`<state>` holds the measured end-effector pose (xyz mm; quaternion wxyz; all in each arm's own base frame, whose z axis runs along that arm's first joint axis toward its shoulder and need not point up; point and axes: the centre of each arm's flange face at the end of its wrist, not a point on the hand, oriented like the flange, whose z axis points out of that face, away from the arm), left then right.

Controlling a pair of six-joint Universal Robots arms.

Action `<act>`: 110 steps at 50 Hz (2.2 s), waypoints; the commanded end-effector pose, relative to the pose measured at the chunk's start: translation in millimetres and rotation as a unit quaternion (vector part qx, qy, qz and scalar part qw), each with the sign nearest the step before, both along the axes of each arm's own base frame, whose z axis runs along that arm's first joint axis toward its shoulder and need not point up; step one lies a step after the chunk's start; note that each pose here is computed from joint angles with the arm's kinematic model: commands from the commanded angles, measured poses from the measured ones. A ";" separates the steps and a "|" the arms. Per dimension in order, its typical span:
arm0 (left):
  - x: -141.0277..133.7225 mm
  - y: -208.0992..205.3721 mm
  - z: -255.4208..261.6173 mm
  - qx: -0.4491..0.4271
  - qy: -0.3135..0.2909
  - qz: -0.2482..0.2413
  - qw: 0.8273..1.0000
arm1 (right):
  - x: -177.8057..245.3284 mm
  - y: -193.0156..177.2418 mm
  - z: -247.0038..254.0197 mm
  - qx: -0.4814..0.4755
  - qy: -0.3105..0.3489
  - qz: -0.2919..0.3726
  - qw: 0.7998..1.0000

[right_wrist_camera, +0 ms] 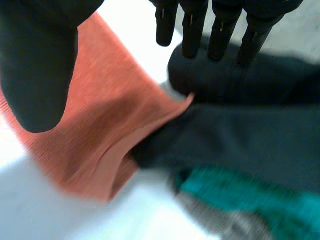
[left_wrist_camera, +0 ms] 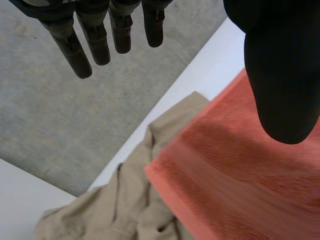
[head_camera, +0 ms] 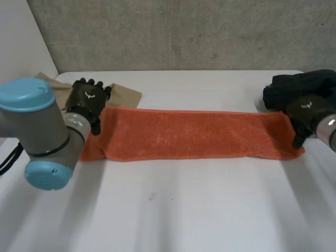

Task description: Fold the laundry.

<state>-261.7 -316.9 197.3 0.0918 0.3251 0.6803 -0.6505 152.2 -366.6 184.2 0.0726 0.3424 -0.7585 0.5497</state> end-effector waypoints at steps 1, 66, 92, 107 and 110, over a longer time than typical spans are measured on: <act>0.1 9.1 -14.6 0.018 0.001 -0.015 1.000 | -18.1 -1.4 -15.5 0.032 -0.016 -0.011 0.999; 35.2 43.9 25.6 -0.021 0.017 0.011 1.000 | 131.1 44.7 48.5 -0.243 0.047 0.148 0.957; 21.5 66.4 7.5 0.022 0.059 -0.029 0.998 | -106.1 16.5 7.9 -0.021 -0.078 -0.035 0.996; 20.4 63.7 1.9 0.023 0.058 -0.029 0.998 | -120.2 2.8 -46.1 0.000 -0.011 -0.002 1.000; 20.3 63.4 1.6 0.022 0.058 -0.029 0.998 | -122.8 -3.6 -47.6 -0.026 0.001 -0.002 1.000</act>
